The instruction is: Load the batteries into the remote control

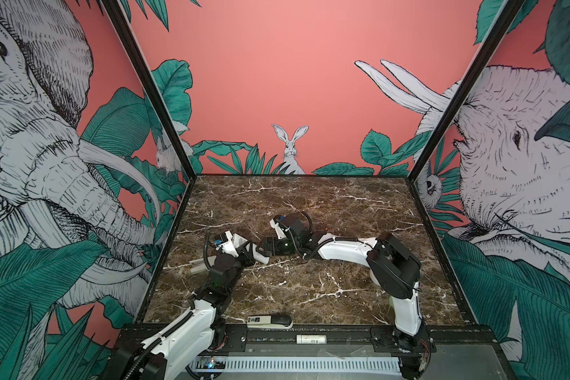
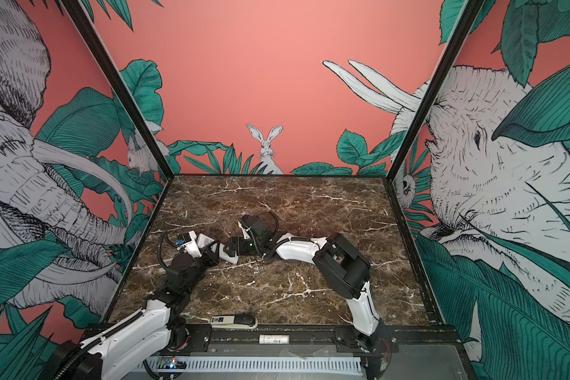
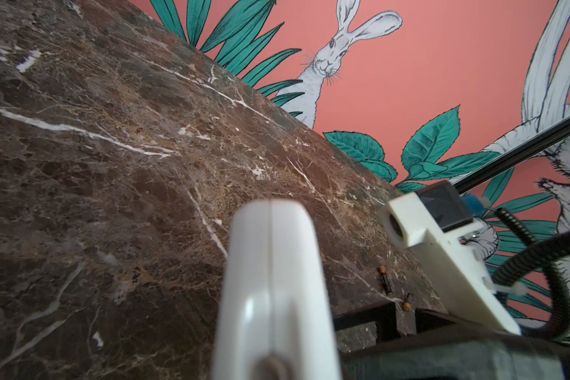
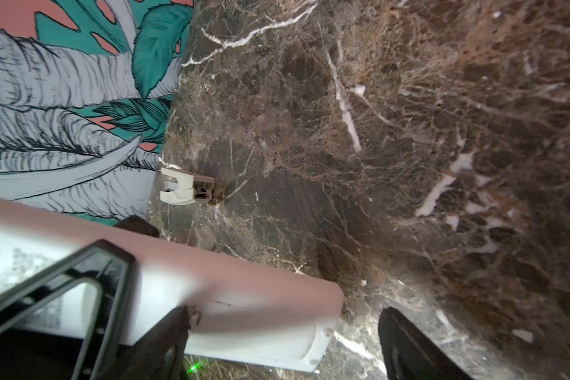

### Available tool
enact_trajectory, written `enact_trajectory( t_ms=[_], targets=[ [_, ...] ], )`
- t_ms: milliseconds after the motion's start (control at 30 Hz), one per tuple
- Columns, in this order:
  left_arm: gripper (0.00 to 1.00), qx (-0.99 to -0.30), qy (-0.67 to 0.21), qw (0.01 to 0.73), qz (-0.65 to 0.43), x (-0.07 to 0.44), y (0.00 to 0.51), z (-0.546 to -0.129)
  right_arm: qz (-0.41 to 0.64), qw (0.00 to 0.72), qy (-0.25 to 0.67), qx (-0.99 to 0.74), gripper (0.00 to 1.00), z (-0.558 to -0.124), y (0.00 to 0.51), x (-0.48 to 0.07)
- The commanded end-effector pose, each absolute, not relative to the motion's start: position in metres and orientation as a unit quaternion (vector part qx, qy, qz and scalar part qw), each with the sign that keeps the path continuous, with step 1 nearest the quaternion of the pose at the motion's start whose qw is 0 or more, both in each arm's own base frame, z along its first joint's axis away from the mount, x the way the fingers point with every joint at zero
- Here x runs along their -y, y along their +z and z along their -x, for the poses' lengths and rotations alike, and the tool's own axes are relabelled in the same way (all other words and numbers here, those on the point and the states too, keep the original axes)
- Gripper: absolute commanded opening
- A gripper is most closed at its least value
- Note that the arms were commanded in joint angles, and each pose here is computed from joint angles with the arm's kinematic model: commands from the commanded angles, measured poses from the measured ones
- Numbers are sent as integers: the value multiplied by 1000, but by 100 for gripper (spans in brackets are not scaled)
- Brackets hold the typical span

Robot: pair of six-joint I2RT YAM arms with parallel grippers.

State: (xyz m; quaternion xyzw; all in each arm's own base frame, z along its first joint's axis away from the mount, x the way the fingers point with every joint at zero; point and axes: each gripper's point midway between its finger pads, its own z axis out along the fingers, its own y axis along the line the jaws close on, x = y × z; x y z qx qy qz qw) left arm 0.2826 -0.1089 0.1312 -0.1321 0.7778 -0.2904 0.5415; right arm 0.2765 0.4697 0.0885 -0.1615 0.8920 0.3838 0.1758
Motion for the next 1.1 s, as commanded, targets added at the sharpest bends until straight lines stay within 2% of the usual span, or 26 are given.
enact_trajectory(
  t_ms=[0,400,600,1067],
  targets=[
    [0,-695,-381,605,83,134,206,-283,194,136,260,-936,89,-257,27,-440],
    [0,-721,-337,606,20,149,198,-289,211,151,194,-946,90,-259,25,-415],
    [0,-748,-287,598,9,146,188,-292,207,150,192,-947,90,-258,23,-409],
    [0,-756,-279,591,21,141,180,-291,197,167,201,-945,90,-264,36,-402]
  ],
)
